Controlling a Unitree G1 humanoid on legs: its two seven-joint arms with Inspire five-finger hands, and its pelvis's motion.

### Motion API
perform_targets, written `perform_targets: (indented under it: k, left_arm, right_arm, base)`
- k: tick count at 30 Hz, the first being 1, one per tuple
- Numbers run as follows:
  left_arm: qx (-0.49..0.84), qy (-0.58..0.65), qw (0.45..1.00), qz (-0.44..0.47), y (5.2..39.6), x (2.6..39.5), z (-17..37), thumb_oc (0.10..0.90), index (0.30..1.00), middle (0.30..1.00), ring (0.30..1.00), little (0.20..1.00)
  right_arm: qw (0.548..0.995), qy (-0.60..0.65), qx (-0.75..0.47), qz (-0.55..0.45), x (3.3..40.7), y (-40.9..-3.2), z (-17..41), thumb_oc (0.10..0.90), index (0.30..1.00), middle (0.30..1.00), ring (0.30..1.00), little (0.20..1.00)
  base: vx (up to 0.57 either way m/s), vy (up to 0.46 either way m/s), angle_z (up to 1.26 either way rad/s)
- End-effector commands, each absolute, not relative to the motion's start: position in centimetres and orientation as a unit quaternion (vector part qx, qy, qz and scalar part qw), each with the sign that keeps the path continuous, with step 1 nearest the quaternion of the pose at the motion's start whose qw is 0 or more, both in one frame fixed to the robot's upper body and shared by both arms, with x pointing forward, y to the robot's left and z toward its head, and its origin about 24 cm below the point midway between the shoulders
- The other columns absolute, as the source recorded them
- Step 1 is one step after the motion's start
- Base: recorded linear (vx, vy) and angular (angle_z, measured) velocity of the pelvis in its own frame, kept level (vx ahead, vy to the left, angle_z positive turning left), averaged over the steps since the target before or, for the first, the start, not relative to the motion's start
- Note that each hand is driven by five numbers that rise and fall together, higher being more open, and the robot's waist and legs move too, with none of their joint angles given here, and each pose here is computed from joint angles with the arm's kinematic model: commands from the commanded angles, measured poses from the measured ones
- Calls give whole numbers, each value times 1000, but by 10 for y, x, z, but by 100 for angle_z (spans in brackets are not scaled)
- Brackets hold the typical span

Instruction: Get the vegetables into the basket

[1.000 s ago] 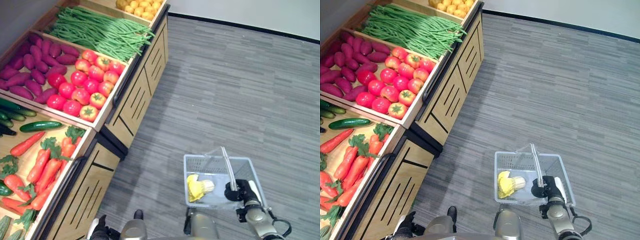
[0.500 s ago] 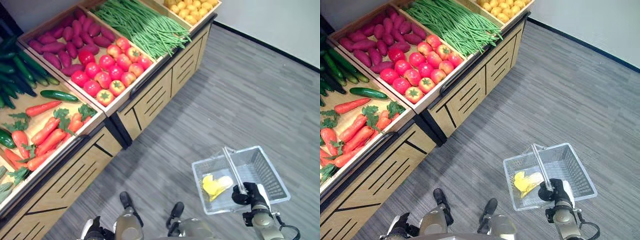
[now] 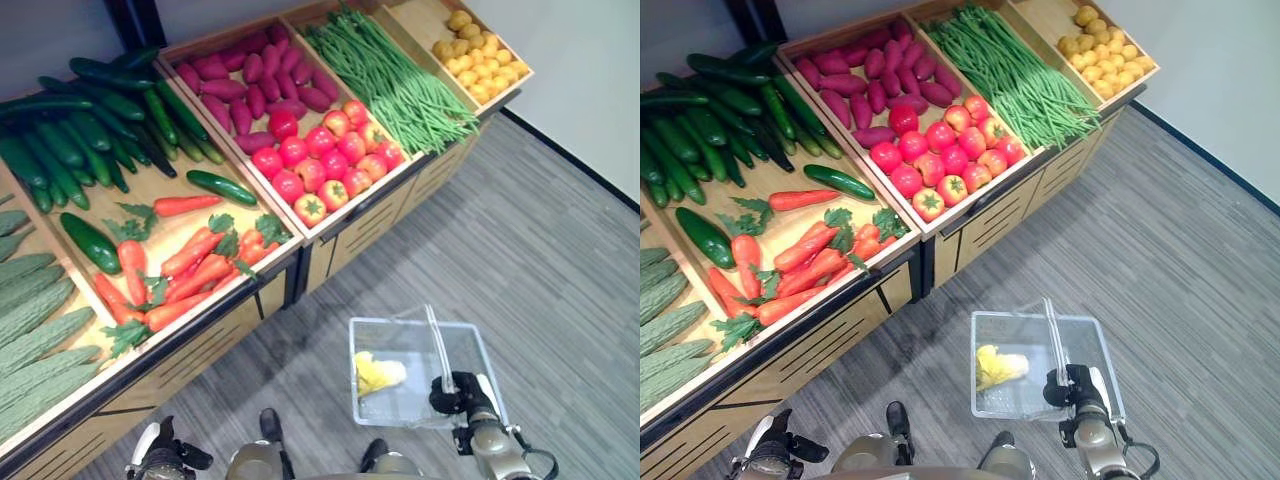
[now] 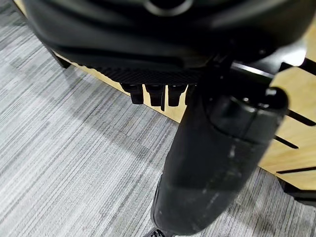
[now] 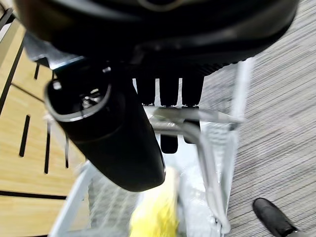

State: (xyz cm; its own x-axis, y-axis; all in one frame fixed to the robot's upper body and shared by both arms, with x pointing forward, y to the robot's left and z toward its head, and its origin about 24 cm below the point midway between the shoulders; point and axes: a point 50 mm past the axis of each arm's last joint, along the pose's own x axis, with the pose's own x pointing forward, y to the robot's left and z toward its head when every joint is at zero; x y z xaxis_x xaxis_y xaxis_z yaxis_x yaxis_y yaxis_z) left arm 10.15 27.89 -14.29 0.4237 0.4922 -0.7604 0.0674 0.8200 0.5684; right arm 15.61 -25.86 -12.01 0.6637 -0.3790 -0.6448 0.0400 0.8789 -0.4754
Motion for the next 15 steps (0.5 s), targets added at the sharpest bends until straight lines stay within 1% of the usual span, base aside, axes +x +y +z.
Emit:
perform_targets:
  k: [1,4,7,8,10,12,13,15]
  left_arm:
    - [254,511,807,154,280,98,-142,900,1000,1000,1000,1000]
    - [253,496,817,150,277,107,-140,900,1000,1000,1000,1000]
    - [259,486,822,149,279,116,-137,900,1000,1000,1000,1000]
    - [258,480,825,151,278,120,-136,900,1000,1000,1000,1000]
    - [259,479,825,149,278,121,-136,900,1000,1000,1000,1000]
    - [260,483,823,148,279,119,-137,900,1000,1000,1000,1000]
    - [260,483,823,148,279,119,-137,900,1000,1000,1000,1000]
    - [253,498,814,156,279,110,-140,900,1000,1000,1000,1000]
  right_arm:
    - [906,299,-237,-181,183,-295,-84,400,300,300,300,300]
    - [899,315,-234,-195,176,-301,-87,400,300,300,300,300]
    - [891,333,-230,-207,167,-306,-92,400,300,300,300,300]
    - [883,351,-226,-212,157,-308,-98,400,300,300,300,300]
    - [875,371,-223,-217,147,-311,-102,400,300,300,300,300]
    - [863,397,-221,-222,136,-314,-108,400,300,300,300,300]
    - [863,396,-221,-222,136,-314,-108,400,300,300,300,300]
    - [841,434,-236,-220,123,-320,-114,400,300,300,300,300]
  base:
    - [58,23,61]
    - [128,-107,45]
    - [203,-184,99]
    - [264,-239,106]
    - [211,-246,94]
    - [118,-185,134]
    - [120,-264,98]
    - [119,-339,51]
